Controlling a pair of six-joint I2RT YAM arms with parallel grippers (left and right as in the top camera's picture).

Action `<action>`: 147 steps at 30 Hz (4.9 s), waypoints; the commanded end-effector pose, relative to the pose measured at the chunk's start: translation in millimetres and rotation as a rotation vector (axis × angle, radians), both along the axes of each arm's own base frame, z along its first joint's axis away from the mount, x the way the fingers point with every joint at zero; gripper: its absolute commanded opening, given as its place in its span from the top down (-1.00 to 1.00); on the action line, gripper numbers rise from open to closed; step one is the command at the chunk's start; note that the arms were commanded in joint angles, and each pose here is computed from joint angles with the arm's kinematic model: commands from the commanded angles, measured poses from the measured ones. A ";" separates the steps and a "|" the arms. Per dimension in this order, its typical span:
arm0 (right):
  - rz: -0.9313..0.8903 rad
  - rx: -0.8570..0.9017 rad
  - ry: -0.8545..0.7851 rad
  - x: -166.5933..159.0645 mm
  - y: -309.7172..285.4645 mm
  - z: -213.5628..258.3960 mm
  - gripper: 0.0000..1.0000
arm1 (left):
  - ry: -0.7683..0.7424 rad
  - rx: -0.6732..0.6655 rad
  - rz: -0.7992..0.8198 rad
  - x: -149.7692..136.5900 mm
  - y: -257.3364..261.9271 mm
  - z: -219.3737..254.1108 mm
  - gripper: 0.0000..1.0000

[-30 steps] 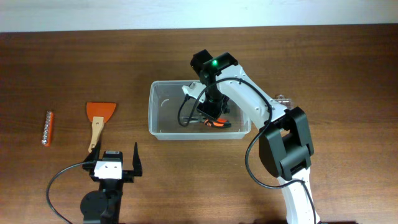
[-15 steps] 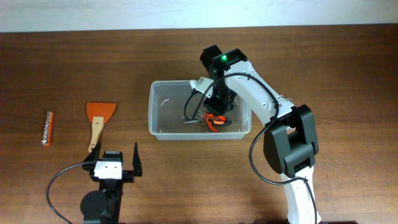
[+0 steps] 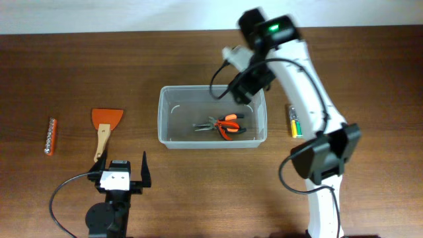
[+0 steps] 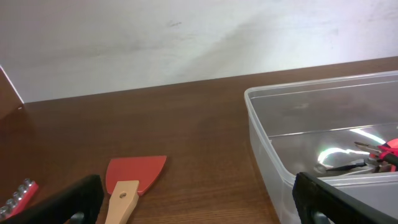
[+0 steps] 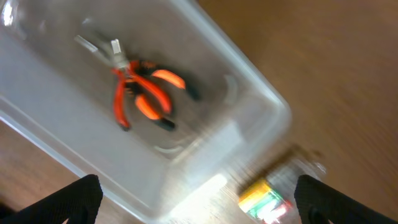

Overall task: Pack container
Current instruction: 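Move the right gripper right over the clear screwdriver pack, then lower the right gripper and grasp the screwdriver pack by its top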

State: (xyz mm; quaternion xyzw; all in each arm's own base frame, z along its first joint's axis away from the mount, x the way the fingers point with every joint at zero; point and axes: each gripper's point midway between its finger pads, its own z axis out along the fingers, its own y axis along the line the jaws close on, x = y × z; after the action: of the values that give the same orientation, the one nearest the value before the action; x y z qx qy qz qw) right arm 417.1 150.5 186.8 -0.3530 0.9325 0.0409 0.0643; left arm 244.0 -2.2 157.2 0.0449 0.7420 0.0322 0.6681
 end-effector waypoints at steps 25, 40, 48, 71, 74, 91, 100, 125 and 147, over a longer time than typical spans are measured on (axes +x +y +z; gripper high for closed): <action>-0.551 -0.054 0.034 -25.3 -135.6 -20.3 -0.97 | -0.003 0.013 0.011 -0.1 2.5 -1.0 -0.98; -0.685 -0.069 0.137 -15.7 -163.7 -86.1 -0.97 | -0.003 0.013 0.011 -0.1 2.4 -1.0 -0.98; -0.682 -0.083 0.182 -14.0 -163.5 -110.2 -0.98 | -0.003 0.013 0.011 -0.1 2.5 -1.0 -0.98; -0.718 -0.129 0.299 -51.6 -163.7 -108.7 -0.97 | -0.003 0.013 0.011 -0.1 2.4 -1.0 -0.98; -0.734 -0.126 0.254 -59.8 -165.3 -102.7 -0.97 | -0.003 0.013 0.011 -0.1 2.5 -1.0 -0.98; -0.711 -0.079 0.110 -51.5 -165.8 -153.6 -0.97 | -0.003 0.013 0.011 -0.1 2.4 -1.0 -0.98; -0.731 -0.063 0.068 -39.5 -173.9 -155.8 -0.97 | -0.003 0.013 0.011 -0.1 2.4 -1.0 -0.98; -0.714 -0.030 0.060 -16.4 -181.8 -145.8 -0.97 | -0.003 0.013 0.011 -0.1 2.4 -1.0 -0.98; -0.693 -0.043 0.132 -21.5 -172.5 -173.8 -0.97 | -0.003 0.013 0.011 -0.1 2.5 -1.0 -0.98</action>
State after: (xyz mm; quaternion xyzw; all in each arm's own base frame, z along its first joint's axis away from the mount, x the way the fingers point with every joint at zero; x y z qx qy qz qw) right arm 392.0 -30.2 18.7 -0.0011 0.9999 0.0127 0.0109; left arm 244.0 -2.2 157.2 0.0449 0.7420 0.0322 0.6681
